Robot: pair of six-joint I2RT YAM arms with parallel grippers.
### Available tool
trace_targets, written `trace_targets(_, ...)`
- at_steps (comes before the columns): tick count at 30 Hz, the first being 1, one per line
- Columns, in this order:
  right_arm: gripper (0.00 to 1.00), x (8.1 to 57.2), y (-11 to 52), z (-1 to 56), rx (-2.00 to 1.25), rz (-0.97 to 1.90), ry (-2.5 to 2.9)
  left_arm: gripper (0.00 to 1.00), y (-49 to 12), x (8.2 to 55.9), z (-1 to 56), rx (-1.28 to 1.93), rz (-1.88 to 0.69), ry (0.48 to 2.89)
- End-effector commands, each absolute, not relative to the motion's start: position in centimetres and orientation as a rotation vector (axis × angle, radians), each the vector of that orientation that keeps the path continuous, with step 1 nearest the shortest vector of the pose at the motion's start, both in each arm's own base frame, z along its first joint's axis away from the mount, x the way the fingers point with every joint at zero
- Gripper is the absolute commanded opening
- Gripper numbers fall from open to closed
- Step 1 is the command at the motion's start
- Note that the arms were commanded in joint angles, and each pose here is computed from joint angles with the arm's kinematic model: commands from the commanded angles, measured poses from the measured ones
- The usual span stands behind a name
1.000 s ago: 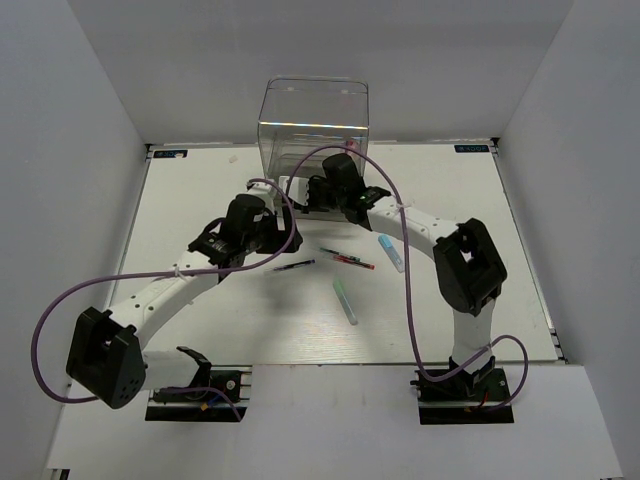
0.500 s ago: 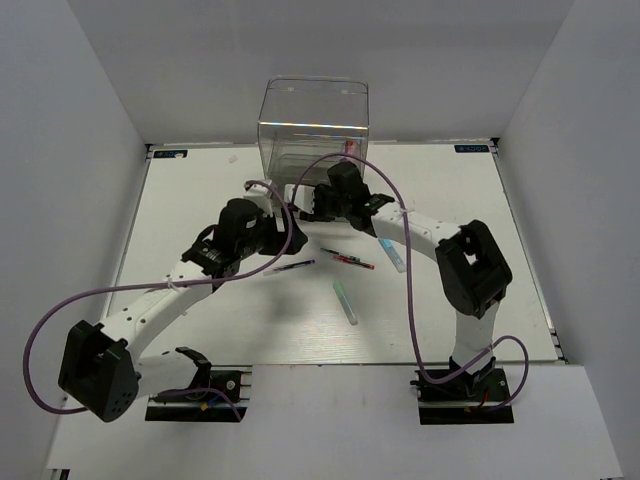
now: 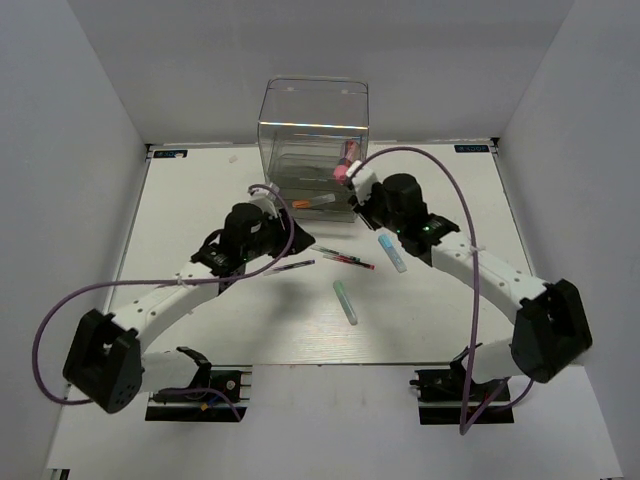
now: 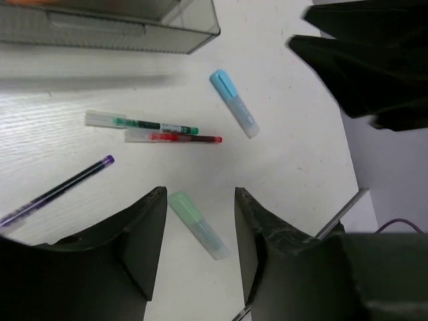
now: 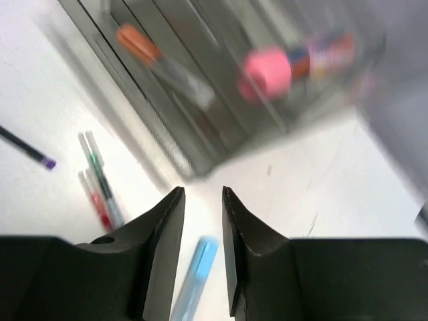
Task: Sort the stationery into containers
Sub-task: Pick up the pen from the center of the board.
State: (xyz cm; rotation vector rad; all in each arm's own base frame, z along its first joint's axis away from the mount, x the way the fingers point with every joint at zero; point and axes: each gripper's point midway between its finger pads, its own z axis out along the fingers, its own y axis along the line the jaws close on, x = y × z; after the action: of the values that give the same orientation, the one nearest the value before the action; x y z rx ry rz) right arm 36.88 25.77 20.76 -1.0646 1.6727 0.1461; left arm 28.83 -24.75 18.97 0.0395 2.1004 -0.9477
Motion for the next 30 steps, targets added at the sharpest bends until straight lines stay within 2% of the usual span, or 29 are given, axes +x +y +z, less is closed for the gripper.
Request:
trace_targets(1,0.34,34.4,21.9,18.1,-0.811,0.223,1.952,0.53,-27.7,28.5,16.7,-0.038,-1.078,2.213)
trace_targets(4,0.34,32.7,20.1,16.9,-0.760,0.264,2.031,0.53,-29.4,28.1,12.7,-0.090,-1.016,2.380)
trace_targets(5,0.36,32.2,19.3,18.2,-0.732,0.266,2.005,0.53,-29.5,28.2,11.7,-0.115,-0.973,2.407)
trace_targets(8,0.51,31.0,17.9,18.5,-0.671,0.292,1.987,0.62,-30.5,27.3,9.1,-0.148,-0.886,2.495)
trace_targets(9,0.60,30.7,17.5,17.8,-0.646,0.304,2.001,0.67,-31.1,26.6,8.8,-0.135,-0.865,2.522)
trace_targets(12,0.71,29.6,17.2,17.2,-0.645,0.347,2.009,0.75,-31.9,25.8,7.6,-0.143,-0.766,2.578)
trace_targets(18,0.71,30.1,16.4,15.8,-0.625,0.327,2.070,0.83,-33.6,24.4,6.5,-0.166,-0.649,2.637)
trace_targets(26,0.71,30.0,15.8,17.0,-0.592,0.342,2.028,0.83,-33.7,22.9,2.8,-0.206,-0.305,2.787)
trace_targets(30,0.72,30.3,15.2,17.3,-0.569,0.336,2.023,0.81,-34.0,22.5,2.3,-0.207,-0.256,2.795)
